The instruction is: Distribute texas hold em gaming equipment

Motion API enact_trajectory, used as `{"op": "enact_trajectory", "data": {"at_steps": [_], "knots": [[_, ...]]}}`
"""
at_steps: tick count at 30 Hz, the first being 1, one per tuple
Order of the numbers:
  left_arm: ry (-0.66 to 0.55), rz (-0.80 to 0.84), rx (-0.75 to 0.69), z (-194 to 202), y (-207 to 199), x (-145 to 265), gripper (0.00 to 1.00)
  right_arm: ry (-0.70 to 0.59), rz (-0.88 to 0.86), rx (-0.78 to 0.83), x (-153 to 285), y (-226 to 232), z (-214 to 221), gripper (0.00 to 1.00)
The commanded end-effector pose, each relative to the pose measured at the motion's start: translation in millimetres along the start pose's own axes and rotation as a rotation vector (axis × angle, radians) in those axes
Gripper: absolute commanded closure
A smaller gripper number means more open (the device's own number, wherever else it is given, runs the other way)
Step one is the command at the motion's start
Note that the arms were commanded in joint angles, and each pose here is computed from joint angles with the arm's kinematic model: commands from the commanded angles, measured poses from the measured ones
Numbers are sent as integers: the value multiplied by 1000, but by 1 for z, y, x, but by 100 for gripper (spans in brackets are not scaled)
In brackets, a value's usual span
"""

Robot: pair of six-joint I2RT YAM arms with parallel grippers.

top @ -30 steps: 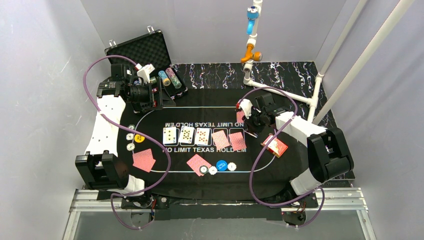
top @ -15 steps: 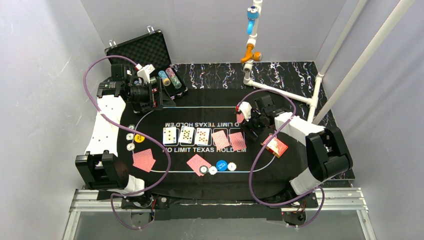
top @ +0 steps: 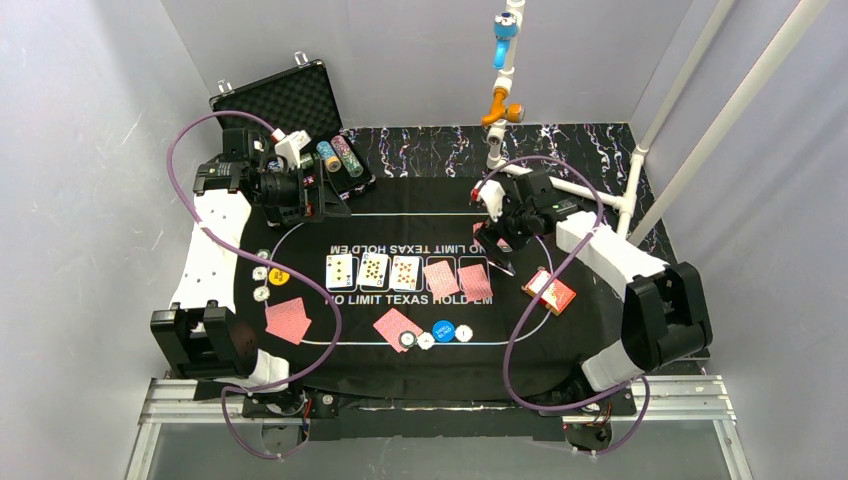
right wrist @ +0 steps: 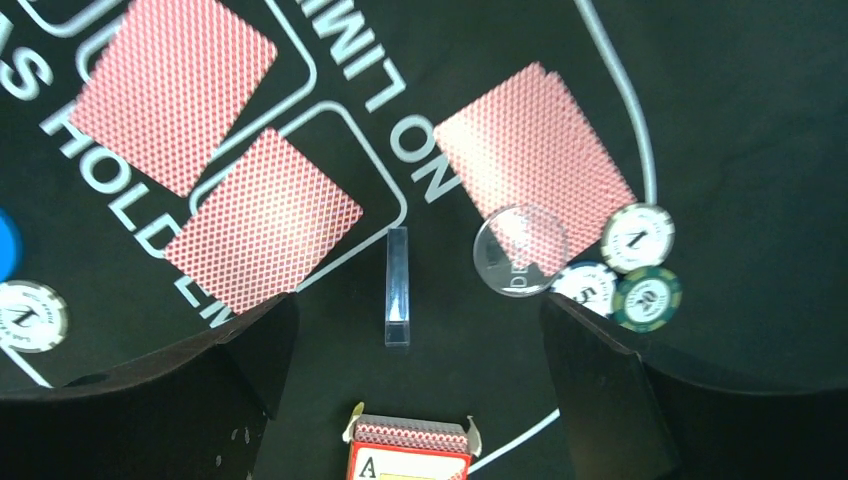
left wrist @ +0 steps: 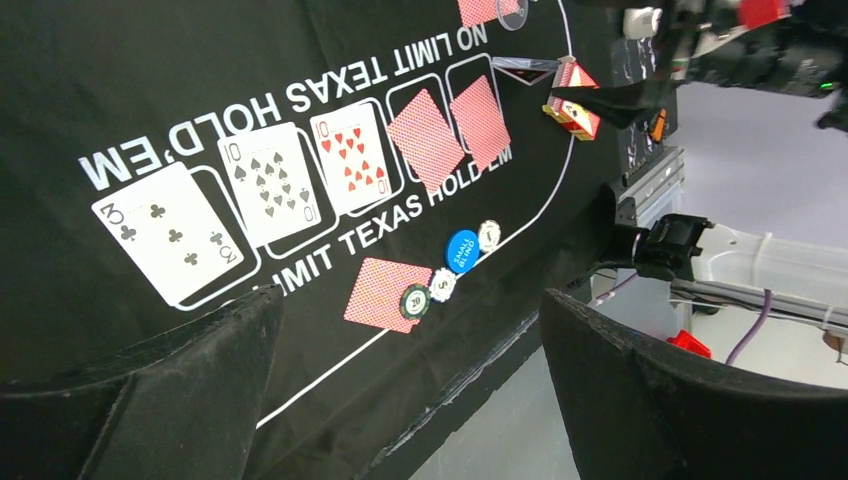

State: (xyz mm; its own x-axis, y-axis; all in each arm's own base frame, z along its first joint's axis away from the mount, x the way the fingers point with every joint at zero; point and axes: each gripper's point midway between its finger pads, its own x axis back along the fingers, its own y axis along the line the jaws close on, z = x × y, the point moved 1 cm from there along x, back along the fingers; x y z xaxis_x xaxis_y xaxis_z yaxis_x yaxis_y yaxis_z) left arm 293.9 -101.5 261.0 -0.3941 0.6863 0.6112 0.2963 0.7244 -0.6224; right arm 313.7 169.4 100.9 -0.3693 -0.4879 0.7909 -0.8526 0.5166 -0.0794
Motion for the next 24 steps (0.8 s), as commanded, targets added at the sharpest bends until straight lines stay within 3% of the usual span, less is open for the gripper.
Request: {"op": "enact_trajectory", "data": {"at_steps": [1, 13, 17, 24], "knots": [[6, -27, -70, 1, -4, 13, 2, -102, 2, 10, 42, 0, -42, 2], [32, -178, -161, 24, -2, 44, 2, -294, 157, -55, 147, 8, -83, 2], [47, -259, -224, 49, 8, 55, 2, -301, 238, -101, 165, 12, -66, 2], [126, -342, -268, 91, 30, 58, 2, -230, 270, -178, 155, 25, -18, 2]]}}
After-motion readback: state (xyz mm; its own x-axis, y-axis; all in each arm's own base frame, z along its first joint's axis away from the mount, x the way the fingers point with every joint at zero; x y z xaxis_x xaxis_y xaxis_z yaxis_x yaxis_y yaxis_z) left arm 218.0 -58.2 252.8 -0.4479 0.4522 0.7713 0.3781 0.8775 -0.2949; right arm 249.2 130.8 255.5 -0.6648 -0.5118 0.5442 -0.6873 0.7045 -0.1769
